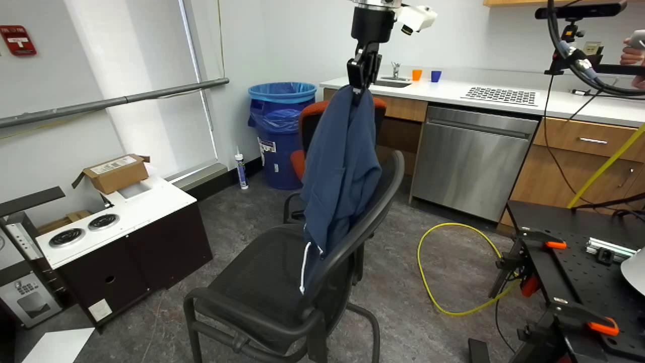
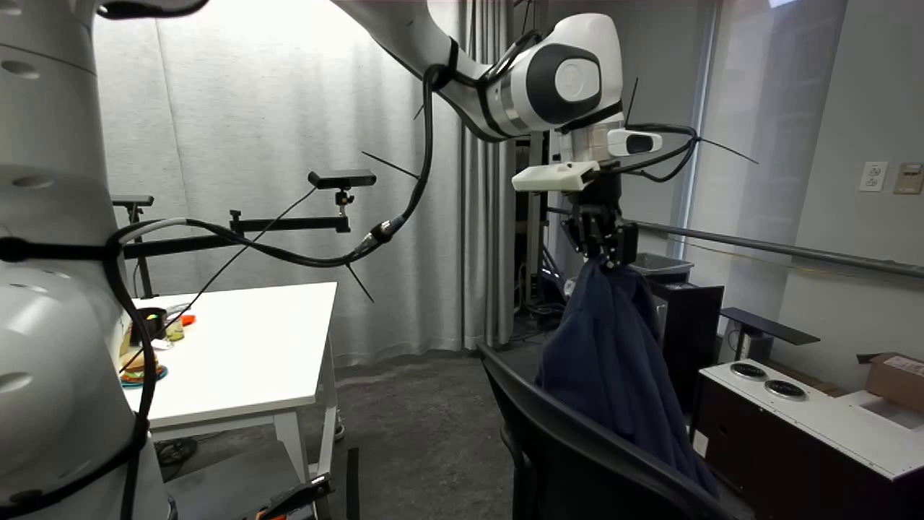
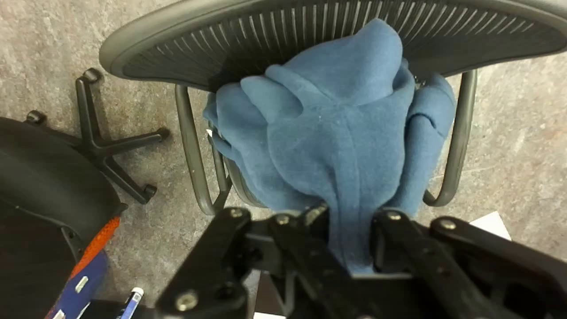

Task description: Move the jersey further back on the back of the chair

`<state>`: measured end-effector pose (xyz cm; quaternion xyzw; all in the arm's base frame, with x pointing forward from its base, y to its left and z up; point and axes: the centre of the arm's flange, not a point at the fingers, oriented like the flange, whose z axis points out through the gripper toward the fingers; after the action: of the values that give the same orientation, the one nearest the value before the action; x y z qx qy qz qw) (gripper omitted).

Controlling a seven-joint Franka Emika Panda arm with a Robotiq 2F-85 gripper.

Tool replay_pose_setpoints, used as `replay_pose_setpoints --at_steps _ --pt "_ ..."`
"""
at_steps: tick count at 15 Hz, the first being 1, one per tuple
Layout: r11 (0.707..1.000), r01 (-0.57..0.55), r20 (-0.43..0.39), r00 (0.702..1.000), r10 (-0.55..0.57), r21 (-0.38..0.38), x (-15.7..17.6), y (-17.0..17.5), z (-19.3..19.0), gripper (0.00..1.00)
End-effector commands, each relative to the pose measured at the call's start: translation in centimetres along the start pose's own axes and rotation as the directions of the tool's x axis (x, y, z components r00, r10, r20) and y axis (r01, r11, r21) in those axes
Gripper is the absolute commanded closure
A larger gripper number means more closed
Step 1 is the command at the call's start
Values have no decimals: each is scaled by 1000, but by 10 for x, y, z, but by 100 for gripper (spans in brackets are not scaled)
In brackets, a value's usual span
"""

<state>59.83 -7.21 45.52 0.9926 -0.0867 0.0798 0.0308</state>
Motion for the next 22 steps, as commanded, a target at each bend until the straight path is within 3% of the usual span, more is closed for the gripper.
replay_pose_setpoints --at_steps 1,6,11,18,22 --pt "999 -45 -28 999 45 19 49 6 -23 97" --pt "999 -37 -88 995 40 37 68 6 -71 97" --pt "996 27 -128 992 -16 82 41 7 -142 97" --pt "965 243 -109 967 -232 101 -54 12 -204 97" --pt "905 399 13 914 -405 146 -128 6 -198 97"
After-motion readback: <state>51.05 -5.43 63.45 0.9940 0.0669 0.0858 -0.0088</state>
